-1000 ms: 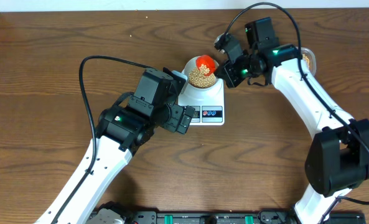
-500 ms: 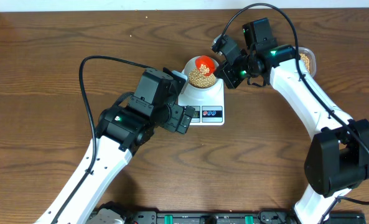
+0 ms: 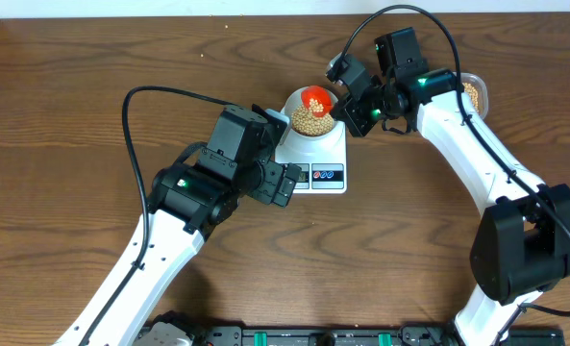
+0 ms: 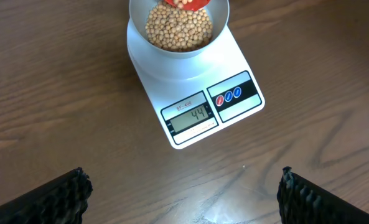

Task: Scoop item into bowl and weigh 50g on scale
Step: 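Tilt the red scoop slightly, trickling soybeans into the bowl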

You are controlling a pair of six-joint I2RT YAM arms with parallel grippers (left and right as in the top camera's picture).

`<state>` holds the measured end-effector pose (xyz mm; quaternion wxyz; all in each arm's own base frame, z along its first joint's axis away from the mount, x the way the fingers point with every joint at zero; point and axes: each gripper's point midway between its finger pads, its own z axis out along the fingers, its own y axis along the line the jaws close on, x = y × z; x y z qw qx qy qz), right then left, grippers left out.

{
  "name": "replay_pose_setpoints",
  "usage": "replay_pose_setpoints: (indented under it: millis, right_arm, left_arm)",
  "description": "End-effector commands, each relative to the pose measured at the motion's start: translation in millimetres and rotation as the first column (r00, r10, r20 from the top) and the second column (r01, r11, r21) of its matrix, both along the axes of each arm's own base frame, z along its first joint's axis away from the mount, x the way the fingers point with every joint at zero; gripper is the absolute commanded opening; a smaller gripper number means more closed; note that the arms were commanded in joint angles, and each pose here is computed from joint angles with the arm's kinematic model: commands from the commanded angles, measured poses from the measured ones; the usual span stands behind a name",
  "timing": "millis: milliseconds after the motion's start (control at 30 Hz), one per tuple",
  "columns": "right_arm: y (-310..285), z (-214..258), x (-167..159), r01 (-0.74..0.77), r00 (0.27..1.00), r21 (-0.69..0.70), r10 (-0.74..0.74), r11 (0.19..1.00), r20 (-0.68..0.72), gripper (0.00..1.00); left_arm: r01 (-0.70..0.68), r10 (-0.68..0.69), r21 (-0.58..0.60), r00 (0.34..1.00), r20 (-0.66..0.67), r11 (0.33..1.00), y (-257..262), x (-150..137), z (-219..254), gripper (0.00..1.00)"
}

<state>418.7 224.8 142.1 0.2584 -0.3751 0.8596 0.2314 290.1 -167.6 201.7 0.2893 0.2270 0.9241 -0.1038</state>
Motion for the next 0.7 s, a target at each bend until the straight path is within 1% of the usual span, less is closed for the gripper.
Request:
replay_pose_setpoints:
  millis: [0, 233, 333, 667]
  right_arm:
    - [4.4, 20.5, 2.6, -0.021, 0.998, 0.016, 0.02, 1.0, 0.055, 0.01]
    - [4.3, 20.9, 2.4, 0.055, 0.998, 0.051, -0.054, 0.997, -0.01, 0.01]
    - [6.2, 22.6, 0.8, 0.05, 0.999, 0.071, -0.049, 0.996, -0.023, 0.01]
    - [3.4, 22.4, 1.4, 0.064, 0.998, 0.075, -0.062, 0.995, -0.034, 0.01]
  left_arm:
    - [0.012, -0.012, 0.011, 1.0, -0.013, 1.0, 0.5, -1.1, -4.6, 0.98]
    - [0.012, -0.012, 0.011, 1.0, -0.013, 1.0, 0.5, -1.1, -4.6, 0.98]
    - [0.012, -0.012, 0.011, 1.0, -0.013, 1.0, 0.5, -1.1, -4.6, 0.98]
    - [0.012, -0.012, 0.011, 1.0, -0.013, 1.0, 0.4, -1.0, -4.5, 0.98]
